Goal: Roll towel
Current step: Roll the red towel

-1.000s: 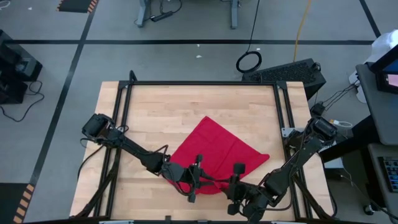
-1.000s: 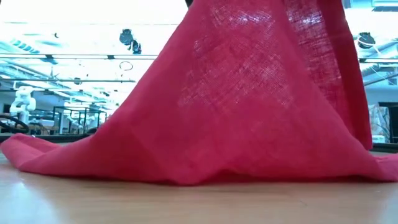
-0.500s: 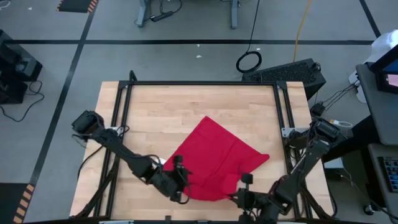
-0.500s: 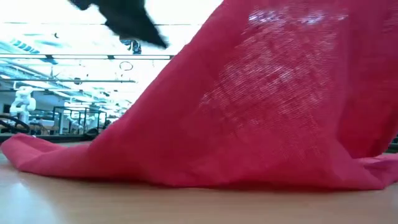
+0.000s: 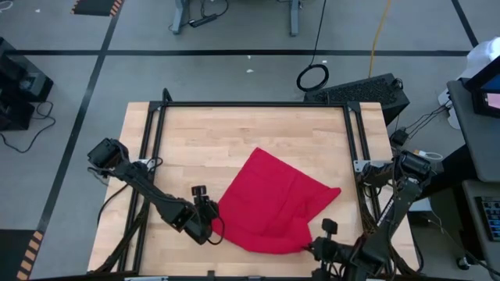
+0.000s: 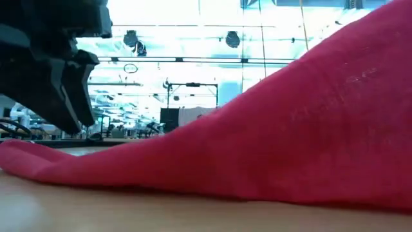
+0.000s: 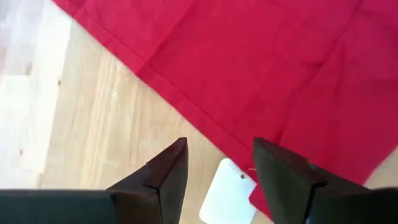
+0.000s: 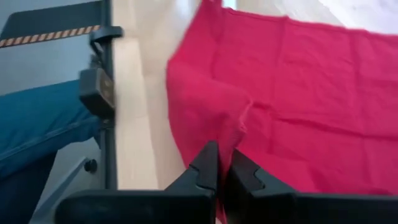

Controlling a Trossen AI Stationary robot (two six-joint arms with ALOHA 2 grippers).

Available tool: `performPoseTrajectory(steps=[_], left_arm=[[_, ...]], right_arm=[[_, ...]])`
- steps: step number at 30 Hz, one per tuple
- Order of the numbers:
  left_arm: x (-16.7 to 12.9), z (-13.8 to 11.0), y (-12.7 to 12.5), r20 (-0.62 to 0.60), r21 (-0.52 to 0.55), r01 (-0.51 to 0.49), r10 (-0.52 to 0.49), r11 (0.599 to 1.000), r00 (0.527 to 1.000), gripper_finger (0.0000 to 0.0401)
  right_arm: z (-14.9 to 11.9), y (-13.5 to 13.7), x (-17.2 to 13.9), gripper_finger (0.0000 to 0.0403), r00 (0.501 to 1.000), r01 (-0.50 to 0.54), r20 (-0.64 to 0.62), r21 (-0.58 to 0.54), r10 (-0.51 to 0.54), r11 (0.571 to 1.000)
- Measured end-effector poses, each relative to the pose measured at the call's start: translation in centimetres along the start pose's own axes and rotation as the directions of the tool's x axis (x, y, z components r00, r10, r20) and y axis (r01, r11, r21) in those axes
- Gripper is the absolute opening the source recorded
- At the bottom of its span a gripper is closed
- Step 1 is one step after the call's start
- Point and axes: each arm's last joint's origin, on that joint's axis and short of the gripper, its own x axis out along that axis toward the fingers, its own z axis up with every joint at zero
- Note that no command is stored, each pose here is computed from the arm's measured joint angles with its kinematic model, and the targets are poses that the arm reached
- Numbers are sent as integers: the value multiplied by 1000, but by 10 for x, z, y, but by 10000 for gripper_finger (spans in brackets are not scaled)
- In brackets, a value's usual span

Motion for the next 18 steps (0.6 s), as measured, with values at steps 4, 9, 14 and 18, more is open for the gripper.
performPoseTrajectory(steps=[4, 9, 14, 18], left_arm=[[8, -7, -2, 17, -15, 32, -32, 999, 999, 187], [20, -18, -3, 49, -49, 102, -100, 994, 994, 187], [24, -25, -1, 40, -100, 99, -96, 990, 995, 168], [22, -28, -6, 39, -101, 119, -116, 988, 993, 127]], right_arm=[[-2, -3, -1, 1, 1000, 24, -16, 22, -24, 999], [-3, -5, -1, 1, 999, 36, -40, 10, -36, 999], [-7, -6, -3, 1, 996, 34, -84, -11, -35, 999], [-11, -6, -6, 1, 990, 19, -137, -31, -23, 999]])
